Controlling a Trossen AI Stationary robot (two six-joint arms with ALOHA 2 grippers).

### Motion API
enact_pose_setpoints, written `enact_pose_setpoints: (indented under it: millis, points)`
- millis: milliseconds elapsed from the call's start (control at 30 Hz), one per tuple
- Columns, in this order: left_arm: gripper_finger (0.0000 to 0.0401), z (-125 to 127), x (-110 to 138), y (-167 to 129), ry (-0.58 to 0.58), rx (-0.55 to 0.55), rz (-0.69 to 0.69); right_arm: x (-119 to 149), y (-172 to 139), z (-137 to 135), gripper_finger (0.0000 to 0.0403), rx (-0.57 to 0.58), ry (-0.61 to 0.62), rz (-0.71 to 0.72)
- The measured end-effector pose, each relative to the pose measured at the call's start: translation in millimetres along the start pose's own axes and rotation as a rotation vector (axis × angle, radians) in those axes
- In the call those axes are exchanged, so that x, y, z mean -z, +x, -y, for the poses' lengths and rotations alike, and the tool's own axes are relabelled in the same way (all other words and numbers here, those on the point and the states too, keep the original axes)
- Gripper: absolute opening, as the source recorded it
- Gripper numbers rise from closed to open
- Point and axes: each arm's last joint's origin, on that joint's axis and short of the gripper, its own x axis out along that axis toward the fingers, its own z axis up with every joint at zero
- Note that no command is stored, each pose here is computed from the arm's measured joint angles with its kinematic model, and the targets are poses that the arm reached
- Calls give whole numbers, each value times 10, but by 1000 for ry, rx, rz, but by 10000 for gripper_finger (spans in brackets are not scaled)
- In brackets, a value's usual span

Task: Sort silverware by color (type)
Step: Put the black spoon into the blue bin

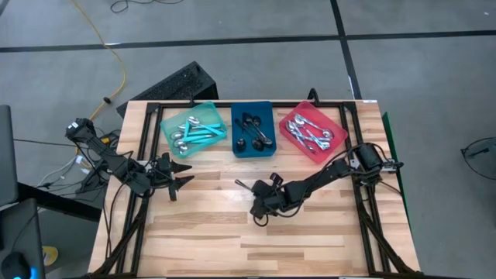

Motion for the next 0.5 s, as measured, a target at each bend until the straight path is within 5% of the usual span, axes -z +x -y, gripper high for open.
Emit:
enact_pose_setpoints:
  millis: [500]
  points:
    - [194, 0, 3, 2, 4, -4, -1, -239, -360, 28, 24, -77, 27, 67]
